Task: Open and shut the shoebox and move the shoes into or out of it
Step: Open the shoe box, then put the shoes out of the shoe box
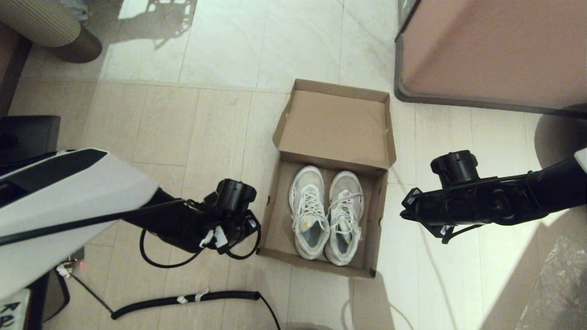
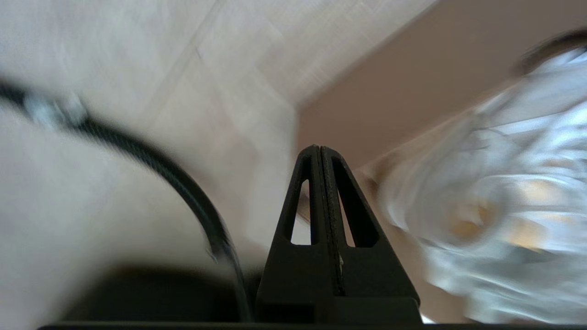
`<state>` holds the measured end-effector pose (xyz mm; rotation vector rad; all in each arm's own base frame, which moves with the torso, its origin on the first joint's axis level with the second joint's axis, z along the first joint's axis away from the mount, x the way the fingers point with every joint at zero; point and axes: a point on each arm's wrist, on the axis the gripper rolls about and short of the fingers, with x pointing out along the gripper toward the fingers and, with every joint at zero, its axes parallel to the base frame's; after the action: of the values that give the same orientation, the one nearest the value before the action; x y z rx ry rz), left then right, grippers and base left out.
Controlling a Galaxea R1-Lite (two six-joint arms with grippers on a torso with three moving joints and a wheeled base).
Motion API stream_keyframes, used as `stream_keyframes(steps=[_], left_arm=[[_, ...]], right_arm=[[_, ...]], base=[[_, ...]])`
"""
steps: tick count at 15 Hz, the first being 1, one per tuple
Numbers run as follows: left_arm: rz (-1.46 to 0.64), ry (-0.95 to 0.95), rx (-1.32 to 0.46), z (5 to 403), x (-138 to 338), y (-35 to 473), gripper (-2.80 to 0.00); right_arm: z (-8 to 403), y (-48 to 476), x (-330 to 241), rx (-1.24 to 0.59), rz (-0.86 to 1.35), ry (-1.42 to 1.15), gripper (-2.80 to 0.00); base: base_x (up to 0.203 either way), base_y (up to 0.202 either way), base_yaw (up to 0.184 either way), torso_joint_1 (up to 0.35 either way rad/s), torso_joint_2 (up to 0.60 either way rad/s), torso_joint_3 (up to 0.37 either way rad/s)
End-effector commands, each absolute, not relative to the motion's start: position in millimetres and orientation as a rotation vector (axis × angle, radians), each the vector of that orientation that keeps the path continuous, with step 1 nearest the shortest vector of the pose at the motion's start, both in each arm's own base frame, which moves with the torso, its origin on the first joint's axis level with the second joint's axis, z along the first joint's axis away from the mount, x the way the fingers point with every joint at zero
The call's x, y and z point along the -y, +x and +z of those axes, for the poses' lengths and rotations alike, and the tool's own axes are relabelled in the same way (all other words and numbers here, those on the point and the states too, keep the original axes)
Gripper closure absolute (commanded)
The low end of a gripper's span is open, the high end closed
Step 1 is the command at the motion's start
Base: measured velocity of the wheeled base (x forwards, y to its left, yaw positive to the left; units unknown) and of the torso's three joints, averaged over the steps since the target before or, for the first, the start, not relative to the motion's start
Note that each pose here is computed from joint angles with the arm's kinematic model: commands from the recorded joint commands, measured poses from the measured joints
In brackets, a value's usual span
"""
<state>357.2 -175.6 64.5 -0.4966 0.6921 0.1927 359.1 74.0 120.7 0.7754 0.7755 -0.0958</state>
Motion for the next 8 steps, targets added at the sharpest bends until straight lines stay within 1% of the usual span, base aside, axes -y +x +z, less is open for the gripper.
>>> stream_keyframes(steps=[1,3,6,8], left_arm=[[0.216,-0.421,-0.754,29.0,179.9,357.1,0.0],[0.212,-0.407,-0.76,20.5,185.8,360.5,0.0],[0.197,-0.404,-0.747,10.6,201.8,370.2,0.0],[0.176,-0.419,-0.742,6.8,215.6,371.8,0.0]], right_arm=[[129.9,343.3,-99.9,-0.758,0.02,0.551,0.0],[131.0,338.8,-116.6,-0.719,0.0,0.487,0.0],[141.0,333.7,-128.9,-0.666,0.031,0.481,0.0],[138.9,330.2,-137.8,-0.673,0.041,0.462,0.0]], base=[[0.0,0.0,0.0,0.0,0.0,0.0],[0.0,0.0,0.0,0.0,0.0,0.0],[0.0,0.0,0.0,0.0,0.0,0.0],[0.0,0.0,0.0,0.0,0.0,0.0]])
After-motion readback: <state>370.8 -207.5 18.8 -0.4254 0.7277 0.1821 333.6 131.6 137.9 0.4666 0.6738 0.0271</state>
